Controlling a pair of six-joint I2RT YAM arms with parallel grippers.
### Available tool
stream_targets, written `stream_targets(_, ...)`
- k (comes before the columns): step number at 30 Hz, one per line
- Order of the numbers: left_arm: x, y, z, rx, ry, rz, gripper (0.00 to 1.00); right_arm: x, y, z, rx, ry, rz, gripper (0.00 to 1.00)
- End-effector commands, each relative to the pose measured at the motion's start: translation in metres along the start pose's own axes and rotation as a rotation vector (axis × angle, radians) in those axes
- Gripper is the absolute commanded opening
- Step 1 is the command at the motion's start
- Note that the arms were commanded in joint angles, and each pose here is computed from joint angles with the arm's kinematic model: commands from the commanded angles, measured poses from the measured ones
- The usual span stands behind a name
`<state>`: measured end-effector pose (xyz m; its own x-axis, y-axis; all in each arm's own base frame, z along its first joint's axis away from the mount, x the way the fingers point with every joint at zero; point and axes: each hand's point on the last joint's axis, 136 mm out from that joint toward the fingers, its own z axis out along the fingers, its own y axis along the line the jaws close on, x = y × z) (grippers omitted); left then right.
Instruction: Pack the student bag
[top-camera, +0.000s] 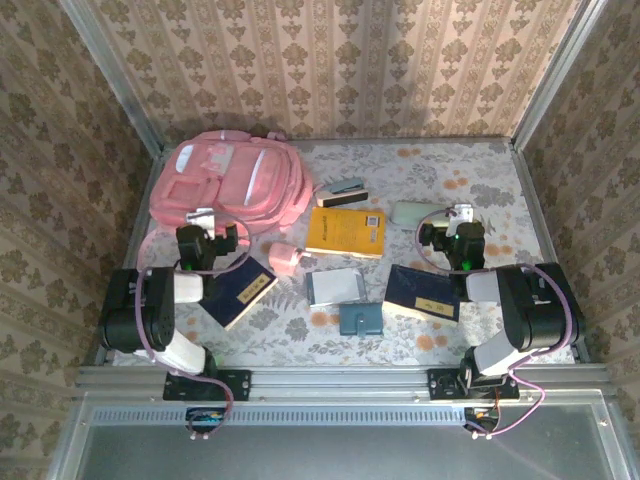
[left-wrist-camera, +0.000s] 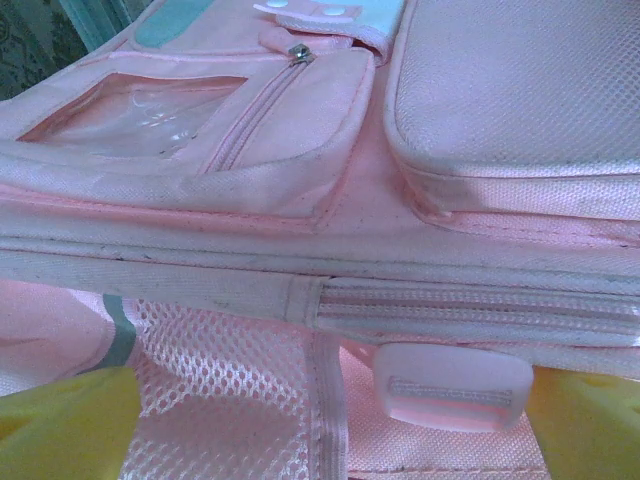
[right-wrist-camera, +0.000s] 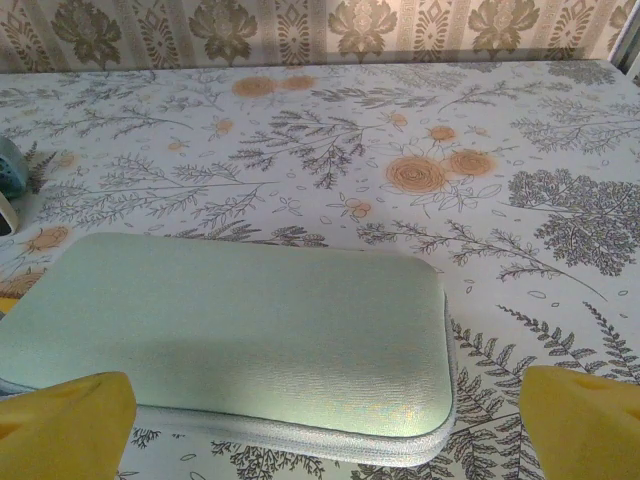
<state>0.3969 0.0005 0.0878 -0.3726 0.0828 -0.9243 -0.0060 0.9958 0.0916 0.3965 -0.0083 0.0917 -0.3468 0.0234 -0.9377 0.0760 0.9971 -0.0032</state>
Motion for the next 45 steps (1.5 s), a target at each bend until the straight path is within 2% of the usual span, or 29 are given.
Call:
stream_targets(1, -0.007, -0.002, 0.000, 0.013, -0.018, 0.015, 1.00, -0.007, 0.006, 0.001, -0.027, -0.013, -0.011, 1.00)
stream_targets(39, -0.007, -0.002, -0.001, 0.009, -0.021, 0.017, 1.00, -0.007, 0.006, 0.001, -0.029, -0.012, -0.008, 1.00)
stream_targets(42, -0.023, -0.003, -0.012, -0.013, -0.052, 0.041, 1.00, -0.007, 0.006, 0.001, -0.029, -0.013, -0.008, 1.00)
stream_targets(45, -0.048, -0.001, -0.021, -0.074, -0.022, 0.077, 1.00, -0.008, 0.006, 0.000, -0.029, -0.017, -0.008, 1.00)
